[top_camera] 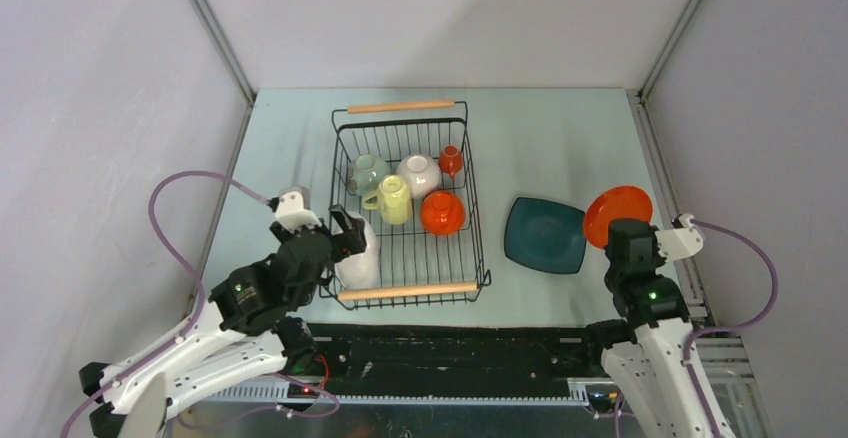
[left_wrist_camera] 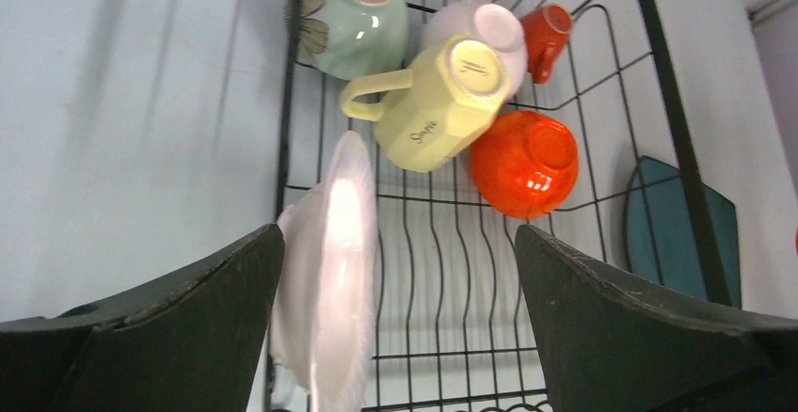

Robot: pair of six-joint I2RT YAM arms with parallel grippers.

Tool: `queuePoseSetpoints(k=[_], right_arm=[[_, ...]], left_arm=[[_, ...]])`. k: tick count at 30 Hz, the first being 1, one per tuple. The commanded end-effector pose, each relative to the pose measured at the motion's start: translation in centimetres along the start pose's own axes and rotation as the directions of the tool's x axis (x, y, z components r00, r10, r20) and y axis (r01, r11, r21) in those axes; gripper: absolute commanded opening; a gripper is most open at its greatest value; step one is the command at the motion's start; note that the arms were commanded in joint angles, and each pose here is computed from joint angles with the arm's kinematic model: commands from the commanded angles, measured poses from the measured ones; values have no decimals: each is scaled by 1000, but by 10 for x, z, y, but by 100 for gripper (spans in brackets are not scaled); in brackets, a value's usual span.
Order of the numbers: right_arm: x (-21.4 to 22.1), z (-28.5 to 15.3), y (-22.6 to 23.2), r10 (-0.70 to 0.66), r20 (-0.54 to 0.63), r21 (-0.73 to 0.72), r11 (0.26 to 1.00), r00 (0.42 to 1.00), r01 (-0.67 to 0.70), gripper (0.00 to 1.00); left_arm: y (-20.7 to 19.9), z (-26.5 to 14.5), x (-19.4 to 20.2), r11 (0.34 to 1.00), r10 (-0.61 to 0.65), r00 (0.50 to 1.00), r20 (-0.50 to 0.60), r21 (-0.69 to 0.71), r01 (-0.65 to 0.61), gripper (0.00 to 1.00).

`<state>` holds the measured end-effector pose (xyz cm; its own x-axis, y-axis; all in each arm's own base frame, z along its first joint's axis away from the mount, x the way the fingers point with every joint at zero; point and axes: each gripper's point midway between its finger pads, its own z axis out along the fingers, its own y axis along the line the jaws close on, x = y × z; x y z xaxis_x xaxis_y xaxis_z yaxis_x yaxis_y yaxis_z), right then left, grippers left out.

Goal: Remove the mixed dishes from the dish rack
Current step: Place the plate at the center of the board.

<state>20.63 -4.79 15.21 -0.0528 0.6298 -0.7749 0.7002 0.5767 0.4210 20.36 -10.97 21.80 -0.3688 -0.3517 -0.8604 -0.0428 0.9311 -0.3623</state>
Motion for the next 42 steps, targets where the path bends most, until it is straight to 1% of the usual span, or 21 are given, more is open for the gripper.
queuePoseSetpoints(k=[1,3,6,10,14,16,19,24,29,34,42], right_arm=[[4,17,-9,50,-64,85,995,997,-44,0],[14,27,-18,71,-106,116,992,992,-59,0],[19,40,-23,126,-127,129,986,984,-109,0],[24,53,-42,222,-136,192,962,965,-194,0],[31,58,-50,280,-153,197,948,948,-249,3],[38,60,-48,296,-187,171,949,937,-266,3],[45,63,-48,309,-205,159,947,929,-280,4],[57,66,-52,313,-237,169,946,920,-278,8],[61,68,-57,319,-237,188,942,918,-278,10],[65,68,-62,325,-237,204,938,916,-280,14],[67,66,-72,339,-214,239,928,916,-287,26]], left_arm=[[32,-10,-22,989,-29,996,86,-143,41,100],[40,-12,-25,983,-34,994,105,-176,52,100],[46,-12,-25,977,-44,992,119,-200,67,100],[48,-11,-22,975,-33,993,110,-217,56,100],[49,-9,-19,971,-27,994,104,-232,50,100],[49,-8,-17,970,-19,995,96,-240,41,100],[49,-6,-15,967,-10,996,89,-251,32,100],[48,-4,-13,965,-1,997,79,-260,22,100],[47,-2,-10,964,-1,997,71,-264,19,100],[43,1,-8,965,5,998,60,-261,11,97],[39,3,-9,965,18,998,52,-260,-4,96]])
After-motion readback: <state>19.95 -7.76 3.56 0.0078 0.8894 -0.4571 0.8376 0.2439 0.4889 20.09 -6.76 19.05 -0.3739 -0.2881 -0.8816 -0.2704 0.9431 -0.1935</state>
